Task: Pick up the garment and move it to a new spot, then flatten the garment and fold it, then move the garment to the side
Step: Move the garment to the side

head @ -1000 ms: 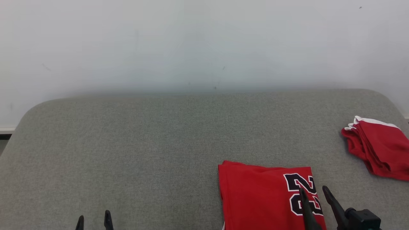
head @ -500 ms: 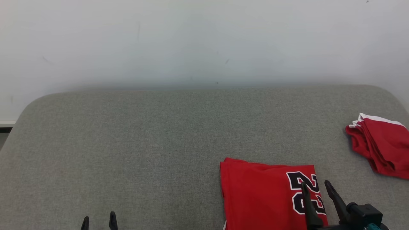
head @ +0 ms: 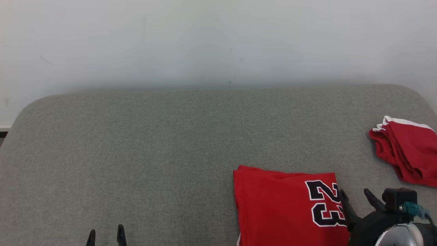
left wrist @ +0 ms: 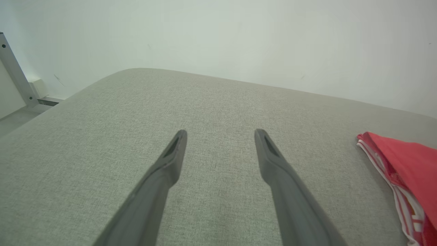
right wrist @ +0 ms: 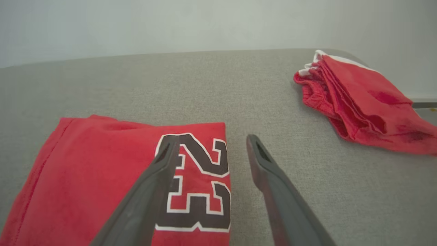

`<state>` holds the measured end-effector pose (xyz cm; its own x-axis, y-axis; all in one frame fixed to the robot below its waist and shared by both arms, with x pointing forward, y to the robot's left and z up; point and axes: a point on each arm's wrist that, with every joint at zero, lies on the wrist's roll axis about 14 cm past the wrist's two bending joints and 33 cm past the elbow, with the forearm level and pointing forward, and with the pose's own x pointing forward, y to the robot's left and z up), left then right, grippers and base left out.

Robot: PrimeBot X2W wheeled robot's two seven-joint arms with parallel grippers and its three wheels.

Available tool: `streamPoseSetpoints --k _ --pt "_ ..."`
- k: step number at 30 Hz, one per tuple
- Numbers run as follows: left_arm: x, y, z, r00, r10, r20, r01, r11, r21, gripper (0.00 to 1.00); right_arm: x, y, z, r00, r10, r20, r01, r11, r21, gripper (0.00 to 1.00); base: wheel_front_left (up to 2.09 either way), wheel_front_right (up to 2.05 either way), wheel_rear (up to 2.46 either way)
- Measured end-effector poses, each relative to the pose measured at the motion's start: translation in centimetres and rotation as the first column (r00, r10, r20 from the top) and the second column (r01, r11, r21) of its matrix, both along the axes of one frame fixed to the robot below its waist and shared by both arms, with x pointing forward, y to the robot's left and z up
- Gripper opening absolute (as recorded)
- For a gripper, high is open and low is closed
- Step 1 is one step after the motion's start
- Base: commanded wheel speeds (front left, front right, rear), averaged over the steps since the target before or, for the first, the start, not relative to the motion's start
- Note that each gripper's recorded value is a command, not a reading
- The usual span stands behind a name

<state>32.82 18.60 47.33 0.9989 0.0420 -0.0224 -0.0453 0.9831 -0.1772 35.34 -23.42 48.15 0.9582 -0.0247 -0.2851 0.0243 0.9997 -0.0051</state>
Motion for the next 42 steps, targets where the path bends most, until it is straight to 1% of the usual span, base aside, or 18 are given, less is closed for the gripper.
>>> streamPoseSetpoints --k 2,5,8,11,14,21,24,28,30,32,37,42 --pt "0.1 -0.1 0.0 1.0 -0.004 -0.001 0.004 1.0 -0.001 1.0 -0.1 -0.8 -0.9 0.994 -0.018 -0.105 0.019 1.0 0.004 1.0 0.0 0.0 0.0" --pt "0.2 -0.2 -0.1 1.0 -0.006 -0.002 0.006 1.0 -0.001 1.0 0.0 -1.7 -1.3 0.976 -0.04 -0.214 0.044 0.999 0.013 1.0 0.0 0.0 0.0" --pt "0.4 -0.2 0.1 1.0 -0.006 0.003 0.006 1.0 -0.002 1.0 -0.3 -1.7 -2.7 0.941 -0.046 -0.334 0.062 0.997 0.038 1.0 0.0 0.0 0.0" --pt "0.6 -0.3 0.0 1.0 -0.008 0.001 0.008 1.0 -0.004 1.0 -0.6 -1.0 -4.1 0.897 -0.022 -0.442 0.043 0.998 0.039 1.0 0.0 0.0 0.0" --pt "1.0 -0.2 0.0 1.0 -0.007 0.0 0.007 1.0 -0.005 1.0 -0.3 -0.8 -4.9 0.865 -0.009 -0.502 0.025 0.999 0.025 1.0 0.0 0.0 0.0" --pt "1.5 0.3 -0.7 1.0 0.007 -0.025 -0.007 1.0 -0.003 1.0 -0.2 -1.3 -7.5 0.774 -0.007 -0.633 0.001 1.0 -0.009 1.0 0.0 0.0 0.0" --pt "1.7 0.4 -1.0 0.999 0.009 -0.034 -0.009 1.0 -0.002 1.0 -0.1 -1.0 -8.6 0.741 0.007 -0.672 -0.009 1.0 0.001 1.0 0.0 0.0 0.0" --pt "1.9 0.4 -1.1 0.999 0.009 -0.036 -0.009 1.0 -0.002 1.0 0.6 -0.5 -9.3 0.723 0.023 -0.69 -0.037 0.999 -0.006 1.0 0.0 0.0 0.0" --pt "1.9 0.4 -1.2 0.999 0.009 -0.039 -0.009 1.0 -0.002 1.0 0.8 -0.2 -9.6 0.717 0.031 -0.696 -0.052 0.999 -0.01 0.32 0.0 0.0 0.0" --pt "1.9 0.3 -1.1 0.999 0.007 -0.037 -0.007 1.0 -0.002 1.0 1.2 0.1 -9.5 0.72 0.044 -0.693 -0.085 0.996 -0.024 0.0 0.0 0.0 0.0" --pt "2.6 -0.2 -0.5 1.0 -0.009 -0.015 0.008 1.0 -0.003 1.0 3.1 0.1 -7.8 0.761 0.055 -0.647 -0.133 0.989 -0.071 0.0 0.0 0.0 0.0" --pt "3.9 -1.4 0.3 0.999 -0.05 0.014 0.05 0.999 -0.007 1.0 6.2 -0.3 -4.1 0.807 0.058 -0.588 -0.164 0.978 -0.128 0.0 0.0 0.0 0.0"
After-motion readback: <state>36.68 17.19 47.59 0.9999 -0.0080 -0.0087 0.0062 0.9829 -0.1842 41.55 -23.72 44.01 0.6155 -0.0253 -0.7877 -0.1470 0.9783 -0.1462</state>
